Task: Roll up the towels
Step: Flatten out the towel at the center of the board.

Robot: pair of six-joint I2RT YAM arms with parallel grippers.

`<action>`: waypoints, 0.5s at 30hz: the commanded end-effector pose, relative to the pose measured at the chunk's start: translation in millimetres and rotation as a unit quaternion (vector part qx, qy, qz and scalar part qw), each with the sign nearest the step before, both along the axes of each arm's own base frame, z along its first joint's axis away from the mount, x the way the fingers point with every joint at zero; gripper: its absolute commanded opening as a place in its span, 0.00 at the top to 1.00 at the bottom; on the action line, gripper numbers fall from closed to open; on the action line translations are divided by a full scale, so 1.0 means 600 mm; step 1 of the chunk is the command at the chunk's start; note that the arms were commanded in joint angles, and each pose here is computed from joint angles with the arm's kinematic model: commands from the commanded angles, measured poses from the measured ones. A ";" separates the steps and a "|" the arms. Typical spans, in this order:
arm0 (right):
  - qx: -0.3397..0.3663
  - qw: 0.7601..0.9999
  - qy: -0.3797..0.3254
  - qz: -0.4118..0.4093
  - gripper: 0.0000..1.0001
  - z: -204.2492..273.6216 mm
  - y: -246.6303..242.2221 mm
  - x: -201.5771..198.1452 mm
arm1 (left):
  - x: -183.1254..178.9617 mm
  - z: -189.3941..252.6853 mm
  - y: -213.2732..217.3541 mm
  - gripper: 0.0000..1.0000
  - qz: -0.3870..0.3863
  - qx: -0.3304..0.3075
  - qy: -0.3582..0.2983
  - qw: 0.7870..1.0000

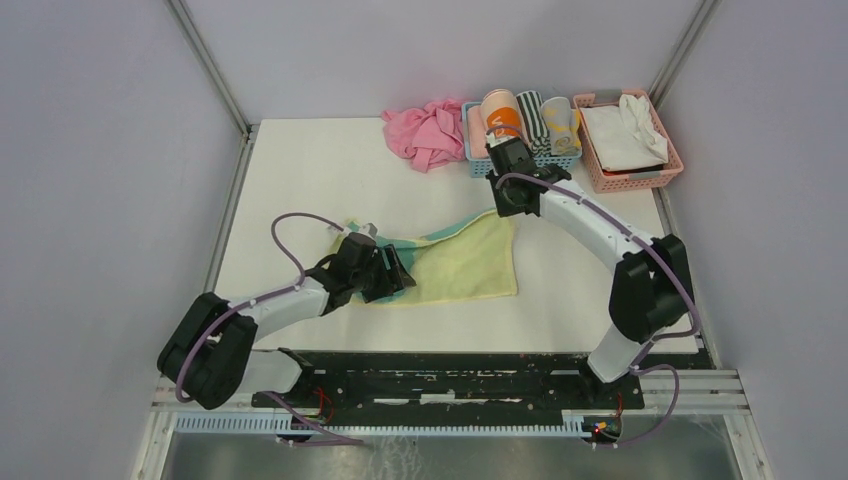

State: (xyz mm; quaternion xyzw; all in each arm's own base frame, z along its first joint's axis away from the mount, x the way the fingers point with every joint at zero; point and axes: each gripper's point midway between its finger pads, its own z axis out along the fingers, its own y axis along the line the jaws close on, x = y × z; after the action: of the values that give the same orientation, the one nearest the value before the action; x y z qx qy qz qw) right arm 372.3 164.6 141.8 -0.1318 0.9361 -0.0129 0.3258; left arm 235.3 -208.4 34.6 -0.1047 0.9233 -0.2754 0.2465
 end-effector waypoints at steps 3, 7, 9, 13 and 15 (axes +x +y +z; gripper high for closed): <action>0.012 1.000 -0.023 -0.009 0.61 0.035 -0.004 0.013 | 0.025 0.074 -0.002 0.22 0.029 -0.025 -0.043 0.998; 0.062 0.997 0.026 0.029 0.54 0.003 0.014 -0.055 | 0.050 0.105 0.044 0.20 0.071 0.008 -0.078 0.994; 0.088 0.994 0.055 0.041 0.53 -0.024 0.027 -0.088 | 0.063 0.096 0.079 0.19 0.097 0.022 -0.067 0.993; 0.114 0.988 0.093 0.048 0.52 -0.076 0.041 -0.130 | 0.083 0.070 0.128 0.19 0.133 0.032 -0.048 0.990; 0.123 0.984 0.115 0.050 0.52 -0.102 0.046 -0.142 | 0.091 0.059 0.144 0.19 0.144 0.040 -0.041 0.988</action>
State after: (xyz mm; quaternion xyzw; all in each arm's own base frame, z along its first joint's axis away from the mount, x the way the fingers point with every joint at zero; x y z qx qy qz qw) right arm 297.5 170.7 95.3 -0.1442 0.9554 0.0760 0.2462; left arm 283.3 -143.1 82.9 -0.2111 0.8892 -0.2382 0.3286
